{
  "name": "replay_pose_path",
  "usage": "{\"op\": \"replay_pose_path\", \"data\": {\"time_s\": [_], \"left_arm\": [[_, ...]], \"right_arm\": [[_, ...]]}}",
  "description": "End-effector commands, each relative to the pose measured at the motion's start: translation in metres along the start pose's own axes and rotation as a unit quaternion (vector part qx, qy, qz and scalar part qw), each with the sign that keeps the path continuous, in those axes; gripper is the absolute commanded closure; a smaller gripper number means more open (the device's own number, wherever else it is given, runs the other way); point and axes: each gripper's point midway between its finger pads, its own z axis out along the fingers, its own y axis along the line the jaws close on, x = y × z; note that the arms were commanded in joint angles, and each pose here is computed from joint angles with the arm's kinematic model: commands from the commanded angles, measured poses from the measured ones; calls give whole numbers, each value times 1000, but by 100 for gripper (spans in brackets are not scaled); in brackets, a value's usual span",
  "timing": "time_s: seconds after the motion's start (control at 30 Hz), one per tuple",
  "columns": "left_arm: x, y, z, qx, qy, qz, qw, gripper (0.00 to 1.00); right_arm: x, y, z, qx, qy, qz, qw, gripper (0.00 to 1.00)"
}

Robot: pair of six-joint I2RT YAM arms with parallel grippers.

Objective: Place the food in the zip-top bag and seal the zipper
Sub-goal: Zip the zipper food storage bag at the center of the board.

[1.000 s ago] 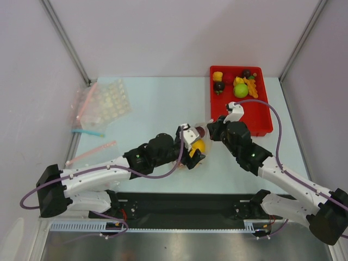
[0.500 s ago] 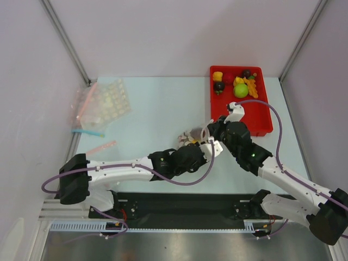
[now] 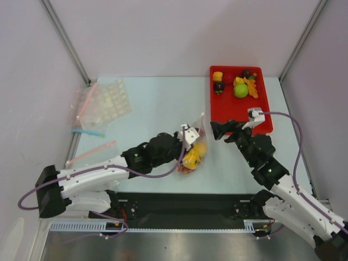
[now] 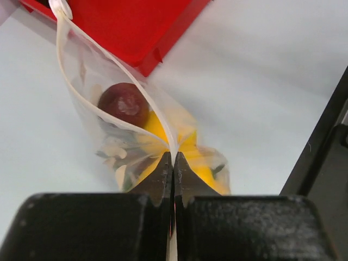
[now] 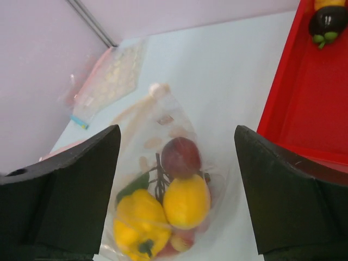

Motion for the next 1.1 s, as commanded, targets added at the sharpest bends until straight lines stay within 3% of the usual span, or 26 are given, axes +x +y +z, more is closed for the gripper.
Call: {"op": "replay_pose_path", "data": {"time_s": [0.0, 0.03, 0.13, 0.23, 0.37, 0.77, 0.9, 1.07], "left_arm": [[-44, 1, -23, 71, -109, -49, 990, 100], [-51, -3, -34, 96, -145, -47, 984, 100], [-60, -22, -51, 159, -188, -34, 969, 100], [-69, -47, -71, 236, -209, -26, 949, 100], [-79, -62, -93, 285, -234, -14, 930, 100], [-100, -80, -156, 339, -329, 7, 881, 100], [-103, -74, -165, 318, -352, 3, 880, 100], [-105, -76, -175, 321, -368, 8, 873, 100]], "right_arm": [[-25, 14, -20, -83, -80, -4, 993, 10], [-42, 15, -28, -94, -119, 1, 988, 6], [-41, 6, -35, -101, -144, 13, 984, 0], [-38, 14, -35, -147, -137, 21, 979, 0], [-29, 50, -46, -274, -99, 13, 957, 1], [-24, 101, -91, -475, -82, -1, 876, 8], [-23, 107, -97, -497, -68, 1, 865, 16], [-18, 109, -96, -516, -54, 10, 855, 16]]}}
